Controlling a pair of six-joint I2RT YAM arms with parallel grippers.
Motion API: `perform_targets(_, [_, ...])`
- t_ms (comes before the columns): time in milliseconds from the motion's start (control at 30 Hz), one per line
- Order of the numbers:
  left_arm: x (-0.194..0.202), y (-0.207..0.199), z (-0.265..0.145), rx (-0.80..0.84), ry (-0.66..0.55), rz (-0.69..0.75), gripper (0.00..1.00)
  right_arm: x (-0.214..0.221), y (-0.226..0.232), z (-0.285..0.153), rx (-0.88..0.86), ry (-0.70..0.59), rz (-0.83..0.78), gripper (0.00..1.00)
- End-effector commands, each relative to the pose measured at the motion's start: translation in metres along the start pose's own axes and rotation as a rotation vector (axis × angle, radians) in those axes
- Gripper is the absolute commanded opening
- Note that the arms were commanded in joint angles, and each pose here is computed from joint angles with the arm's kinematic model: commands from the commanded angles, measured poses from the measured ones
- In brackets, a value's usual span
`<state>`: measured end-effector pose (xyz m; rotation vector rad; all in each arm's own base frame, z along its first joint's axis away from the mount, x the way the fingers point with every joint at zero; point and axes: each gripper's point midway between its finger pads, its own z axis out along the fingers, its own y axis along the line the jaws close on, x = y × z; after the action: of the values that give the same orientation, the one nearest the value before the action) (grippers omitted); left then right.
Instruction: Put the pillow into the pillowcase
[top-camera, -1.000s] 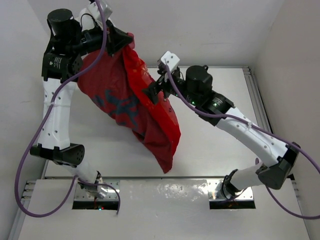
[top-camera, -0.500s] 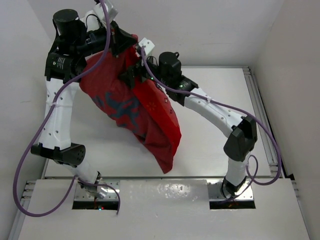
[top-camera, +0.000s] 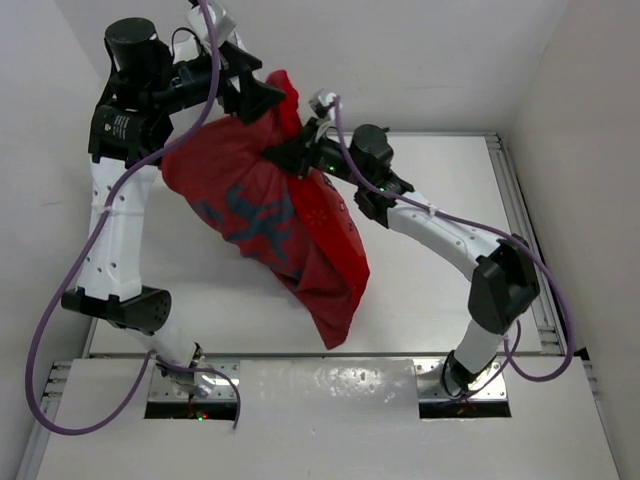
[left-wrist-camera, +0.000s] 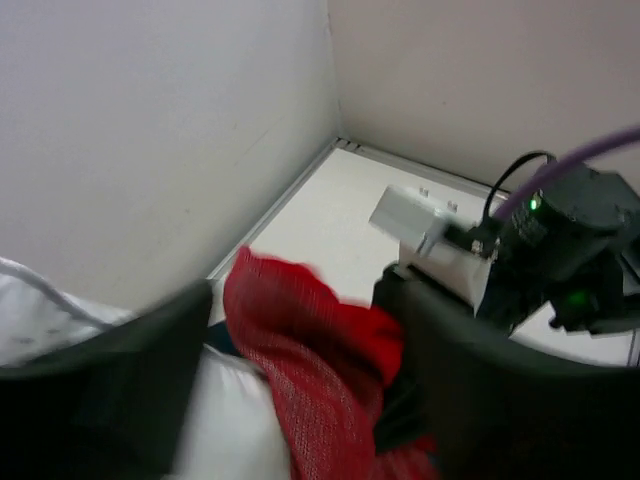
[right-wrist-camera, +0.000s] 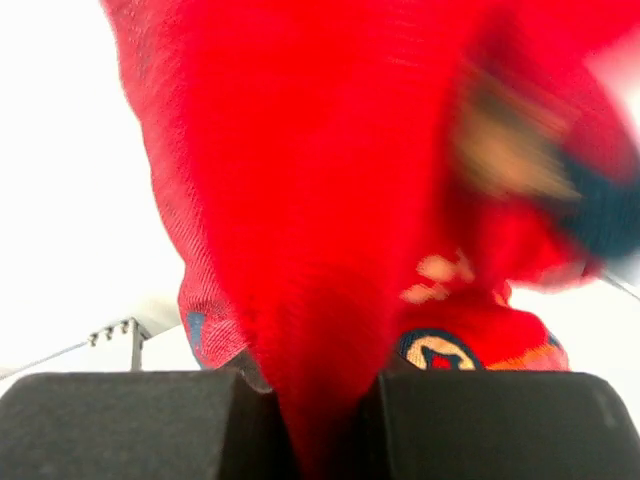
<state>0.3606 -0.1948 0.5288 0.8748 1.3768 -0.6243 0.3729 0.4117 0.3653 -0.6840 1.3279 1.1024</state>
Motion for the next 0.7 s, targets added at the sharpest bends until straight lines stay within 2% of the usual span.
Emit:
perform_targets(0, [-0.026, -0.003, -0.011, -0.030, -0.053, 0.066, 1.00, -0.045, 0.013, -0.034, -0.083, -0.114, 0.012, 0.00])
perform_targets(167, [-0.037, 0.010, -0.034, -0.120, -0.054, 0.117, 1.00, -0.021, -0.020, -0.085, 0.004, -0.049, 0.037, 0.00])
perform_targets(233, [-0.045, 0.014, -0.048, -0.161, -0.057, 0.148, 1.00, -0.029, -0.025, -0.108, 0.030, -0.046, 0.016, 0.00])
perform_targets(400, [-0.051, 0.040, -0.078, -0.297, -0.034, 0.223, 1.00, -0.016, -0.031, -0.154, 0.081, 0.020, -0.009, 0.00])
perform_targets(500, [-0.019, 0.051, -0.078, -0.287, 0.047, 0.233, 1.00, -0.007, -0.020, -0.170, 0.064, 0.068, -0.012, 0.00])
perform_targets(567, [0.021, 0.069, -0.073, -0.305, 0.133, 0.206, 1.00, 0.000, -0.012, -0.177, 0.051, 0.096, 0.004, 0.00])
perform_targets(667, [0.051, 0.095, -0.078, -0.344, 0.175, 0.147, 1.00, 0.006, -0.005, -0.188, 0.064, 0.098, 0.021, 0.00])
